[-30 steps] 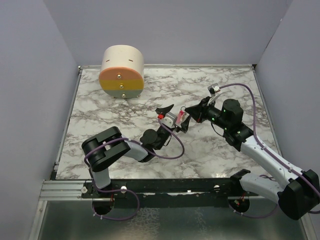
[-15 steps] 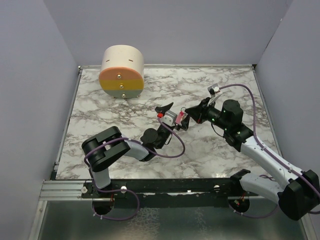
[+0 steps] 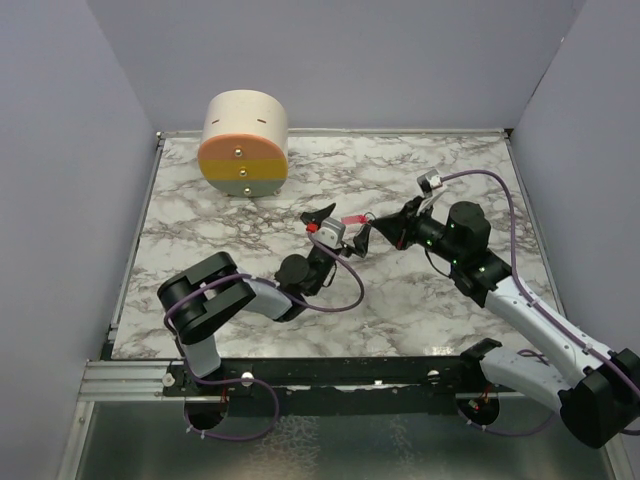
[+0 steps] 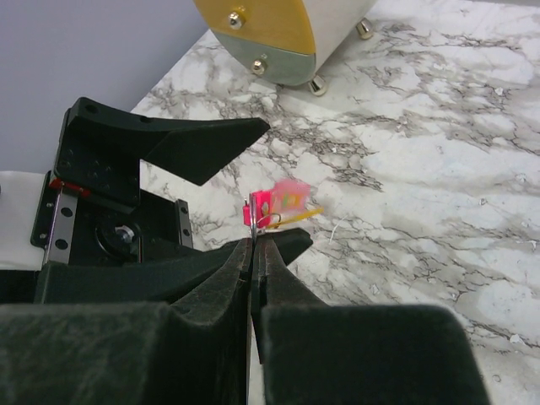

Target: Put the keys on the keyring

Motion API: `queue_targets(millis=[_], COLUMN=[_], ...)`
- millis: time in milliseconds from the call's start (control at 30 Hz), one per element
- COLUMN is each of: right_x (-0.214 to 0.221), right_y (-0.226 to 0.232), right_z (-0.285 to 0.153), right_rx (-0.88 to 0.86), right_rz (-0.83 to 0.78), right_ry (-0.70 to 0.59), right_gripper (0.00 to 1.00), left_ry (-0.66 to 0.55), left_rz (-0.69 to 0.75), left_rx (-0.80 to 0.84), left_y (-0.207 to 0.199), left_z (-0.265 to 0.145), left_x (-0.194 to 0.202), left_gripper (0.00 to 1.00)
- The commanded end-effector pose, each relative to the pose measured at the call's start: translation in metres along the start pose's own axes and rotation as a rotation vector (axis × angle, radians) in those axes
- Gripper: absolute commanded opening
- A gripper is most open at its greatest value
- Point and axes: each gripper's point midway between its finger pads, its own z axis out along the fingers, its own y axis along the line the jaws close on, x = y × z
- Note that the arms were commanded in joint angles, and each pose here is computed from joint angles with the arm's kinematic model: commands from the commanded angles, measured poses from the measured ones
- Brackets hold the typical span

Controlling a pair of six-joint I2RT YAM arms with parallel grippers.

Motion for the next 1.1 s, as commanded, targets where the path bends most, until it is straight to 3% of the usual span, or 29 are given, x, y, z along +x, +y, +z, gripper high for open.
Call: queue_targets(millis=[0, 700, 833, 1067], right_x=[0.003, 0.011, 0.015, 0.04], right_y=[0.001, -0.007, -0.01, -0.029], right_z=[-0.005, -0.003, -0.002, 0.004], right_rx=[0.006, 0.04, 0.065, 0.158], right_rz=[-0.022, -0.044, -0.038, 0.009], right_ry=[0.028, 0.105, 0.169, 0.39], right_gripper=[0.01, 0.01, 0.01, 0.01], left_ry=[-0.045, -0.048, -0.027, 0.021], left_rz=[-0.019, -0.02, -0.017, -0.019], left_rx=[-0.07, -0.058, -0.056, -0.029], left_y=[0.024, 0.035, 0.037, 0.038], left_z=[0.002, -0.002, -0.009, -0.026], left_x=[-0.018, -0.031, -0.027, -0.018], left_gripper=[0.99, 0.99, 0.99, 0.99])
